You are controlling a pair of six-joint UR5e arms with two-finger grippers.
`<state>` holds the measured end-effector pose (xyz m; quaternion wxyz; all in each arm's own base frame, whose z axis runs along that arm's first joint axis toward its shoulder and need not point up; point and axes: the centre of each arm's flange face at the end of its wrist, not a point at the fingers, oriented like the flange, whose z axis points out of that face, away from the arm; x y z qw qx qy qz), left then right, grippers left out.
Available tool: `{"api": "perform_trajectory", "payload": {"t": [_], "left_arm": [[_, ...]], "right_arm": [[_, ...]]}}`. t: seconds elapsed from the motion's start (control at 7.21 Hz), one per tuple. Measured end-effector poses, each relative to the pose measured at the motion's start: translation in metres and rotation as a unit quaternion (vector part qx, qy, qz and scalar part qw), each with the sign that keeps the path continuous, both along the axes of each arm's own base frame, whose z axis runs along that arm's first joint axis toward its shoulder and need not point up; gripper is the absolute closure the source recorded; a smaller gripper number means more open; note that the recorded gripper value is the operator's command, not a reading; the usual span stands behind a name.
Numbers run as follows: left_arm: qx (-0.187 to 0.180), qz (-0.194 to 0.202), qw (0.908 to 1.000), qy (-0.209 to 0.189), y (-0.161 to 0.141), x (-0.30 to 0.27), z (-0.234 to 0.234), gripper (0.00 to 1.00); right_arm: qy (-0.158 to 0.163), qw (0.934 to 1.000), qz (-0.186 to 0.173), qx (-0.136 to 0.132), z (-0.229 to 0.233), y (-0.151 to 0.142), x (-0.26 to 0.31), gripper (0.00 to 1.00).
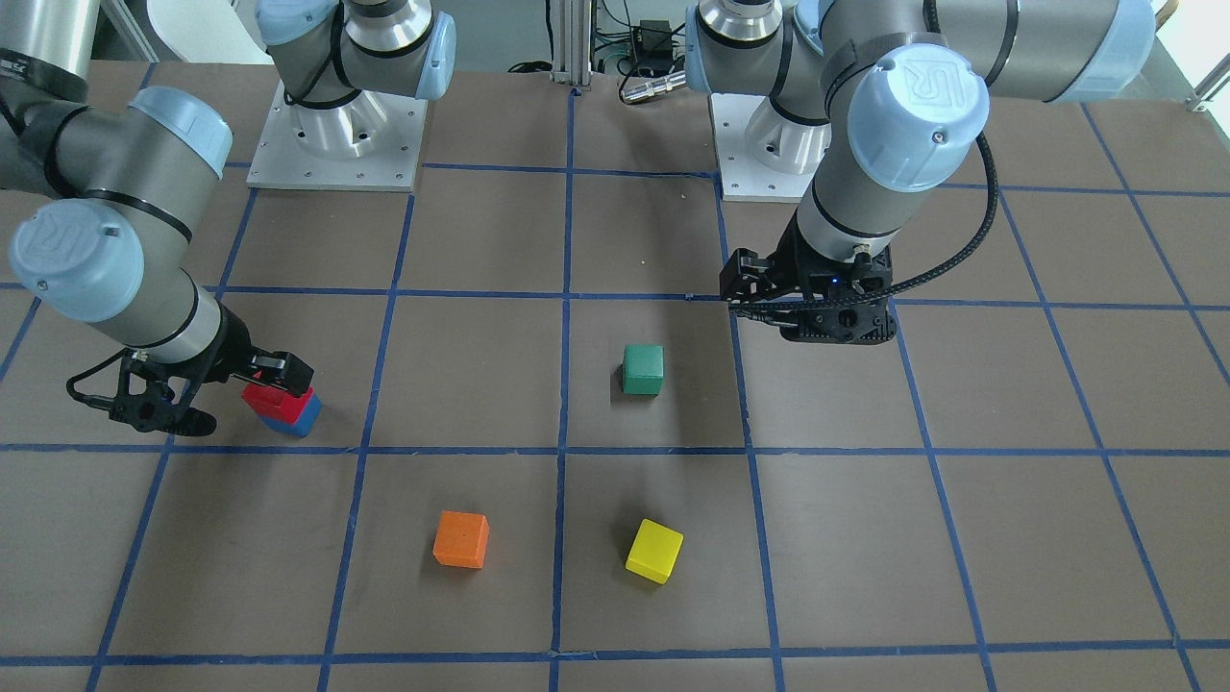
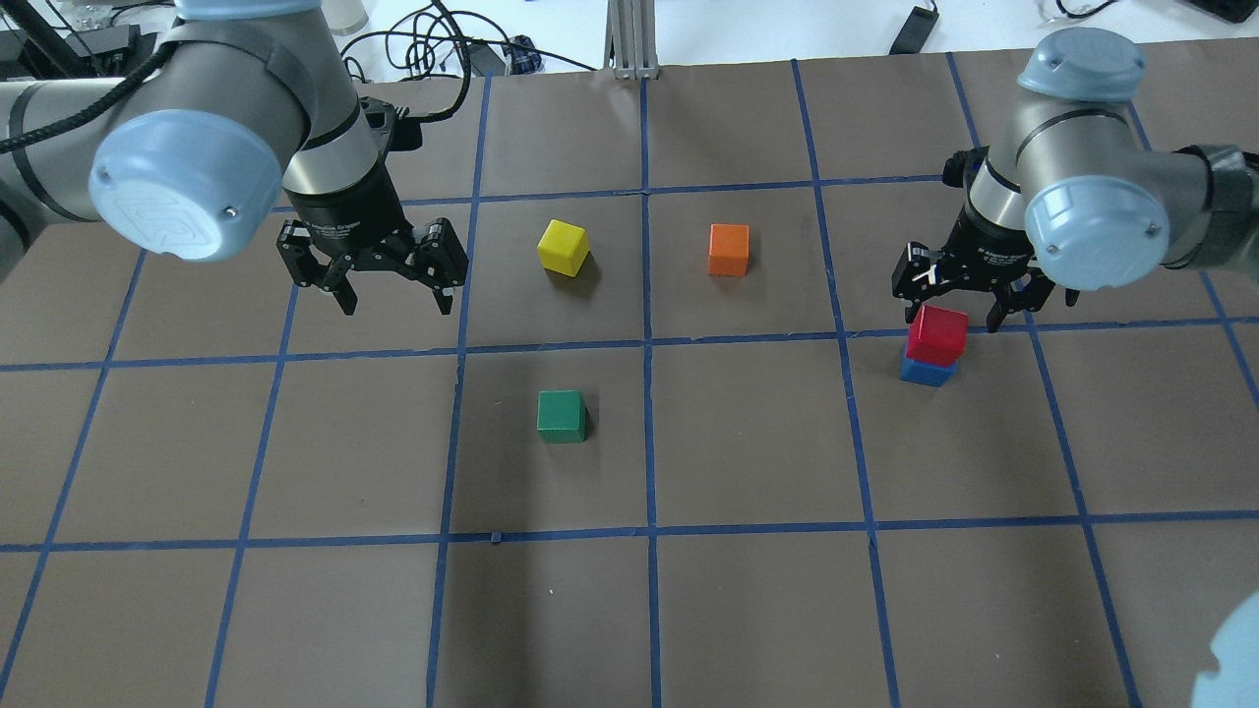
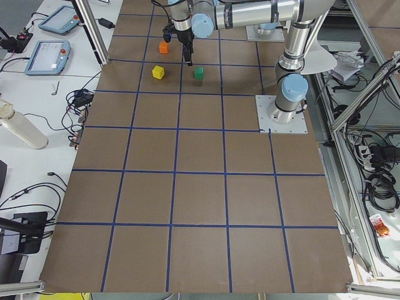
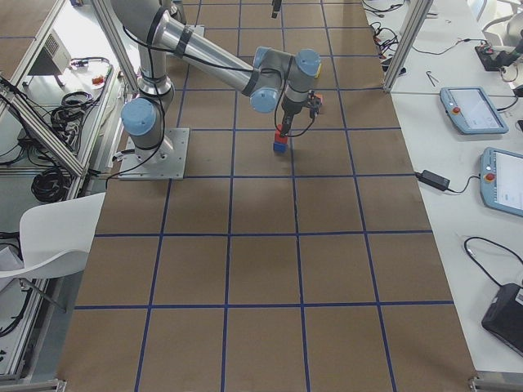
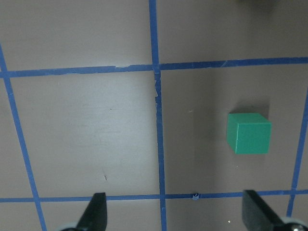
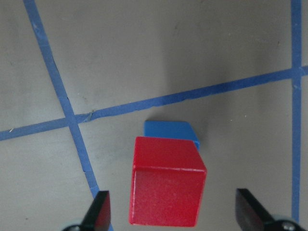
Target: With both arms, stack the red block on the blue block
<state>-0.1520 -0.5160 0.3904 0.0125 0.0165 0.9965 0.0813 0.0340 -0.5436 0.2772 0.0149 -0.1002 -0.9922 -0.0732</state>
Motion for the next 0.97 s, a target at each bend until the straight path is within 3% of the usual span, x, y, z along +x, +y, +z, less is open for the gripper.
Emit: {"api": "perform_trajectory", "payload": {"t": [0.42, 0.69, 0.97], "left_arm": [[-0.006, -0.002, 1.0, 0.0, 0.001, 0.0, 0.006, 0.0], [-0.026, 0.004, 0.9996, -0.001, -0.002, -0.002, 0.013, 0.0], [-0.029, 0.012, 0.9995, -0.003, 0.005, -0.004, 0.026, 0.0]], "right_arm": [[0.014, 0.9994, 0.01, -0.031, 0.075, 0.002, 0.011, 0.0], [0.014, 0.9989, 0.04, -0.023, 0.13, 0.002, 0.049, 0.0], [0.012, 0.9985, 0.051, -0.02, 0.155, 0.009, 0.091, 0.0]]}}
